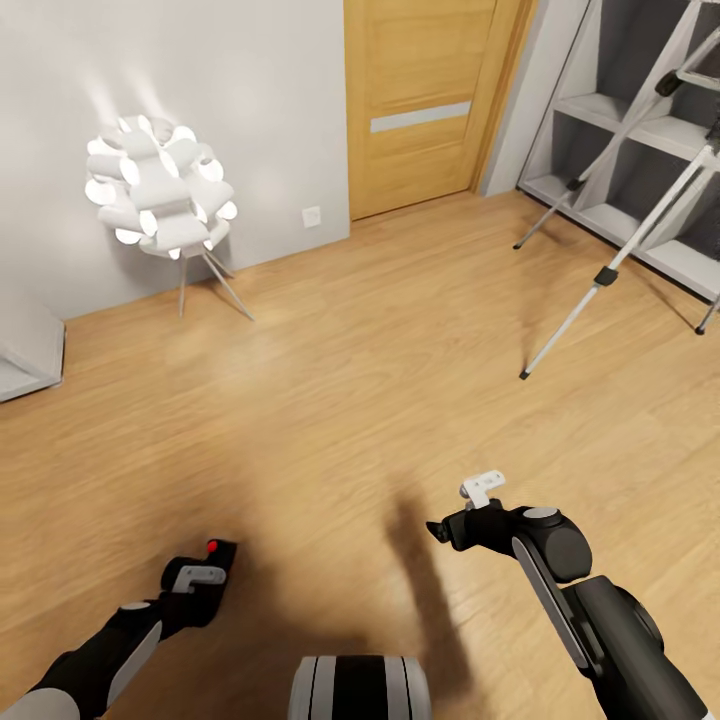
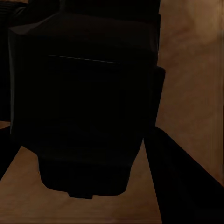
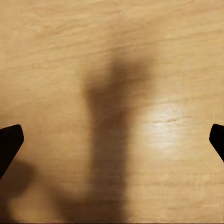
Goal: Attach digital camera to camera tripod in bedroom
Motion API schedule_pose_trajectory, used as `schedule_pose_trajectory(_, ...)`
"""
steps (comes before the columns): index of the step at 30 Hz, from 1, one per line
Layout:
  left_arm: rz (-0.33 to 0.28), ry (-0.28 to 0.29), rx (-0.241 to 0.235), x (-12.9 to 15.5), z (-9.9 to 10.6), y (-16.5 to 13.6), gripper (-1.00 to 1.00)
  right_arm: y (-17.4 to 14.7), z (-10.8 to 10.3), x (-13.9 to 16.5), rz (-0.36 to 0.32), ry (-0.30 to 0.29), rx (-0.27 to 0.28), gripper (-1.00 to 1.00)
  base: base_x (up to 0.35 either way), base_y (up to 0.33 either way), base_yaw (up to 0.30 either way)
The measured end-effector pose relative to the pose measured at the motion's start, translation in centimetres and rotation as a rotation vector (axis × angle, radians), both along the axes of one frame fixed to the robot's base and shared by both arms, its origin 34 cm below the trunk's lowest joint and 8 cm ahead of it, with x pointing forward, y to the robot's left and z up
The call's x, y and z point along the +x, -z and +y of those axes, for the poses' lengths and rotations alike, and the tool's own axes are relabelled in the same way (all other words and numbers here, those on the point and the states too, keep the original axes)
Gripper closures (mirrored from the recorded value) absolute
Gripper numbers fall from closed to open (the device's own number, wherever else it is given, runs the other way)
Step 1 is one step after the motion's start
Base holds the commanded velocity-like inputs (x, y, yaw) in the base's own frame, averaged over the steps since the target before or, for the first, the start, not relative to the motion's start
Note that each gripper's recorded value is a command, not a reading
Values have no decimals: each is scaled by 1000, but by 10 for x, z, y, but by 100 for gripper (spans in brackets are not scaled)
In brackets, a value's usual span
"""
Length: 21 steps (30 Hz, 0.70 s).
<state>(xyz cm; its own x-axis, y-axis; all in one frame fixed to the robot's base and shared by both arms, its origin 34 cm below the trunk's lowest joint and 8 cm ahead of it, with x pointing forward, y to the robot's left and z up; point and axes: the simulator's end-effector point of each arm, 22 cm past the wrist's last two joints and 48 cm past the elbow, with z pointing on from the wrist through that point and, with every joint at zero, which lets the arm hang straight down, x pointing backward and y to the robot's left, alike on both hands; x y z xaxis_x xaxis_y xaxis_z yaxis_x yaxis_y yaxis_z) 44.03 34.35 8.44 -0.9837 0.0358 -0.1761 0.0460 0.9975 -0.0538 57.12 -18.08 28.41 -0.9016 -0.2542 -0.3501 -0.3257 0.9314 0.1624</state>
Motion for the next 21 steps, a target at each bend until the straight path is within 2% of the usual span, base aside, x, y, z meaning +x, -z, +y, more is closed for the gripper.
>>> schedule_pose_trajectory(7,-10,8,-31,13,-13,-7,100,0,3,-1,2,-8,1,-100,-328,-3,0)
schedule_pose_trajectory(13,37,26,-72,32,-37,-25,100,0,3,-1,0,-9,0,-100,-137,-1,0)
schedule_pose_trajectory(16,48,43,-100,52,-55,-45,100,0,2,0,-1,-7,0,-100,-48,0,0)
schedule_pose_trajectory(21,0,88,-146,96,-87,-100,100,-11,0,5,-23,-1,-1,-100,-20,0,0)
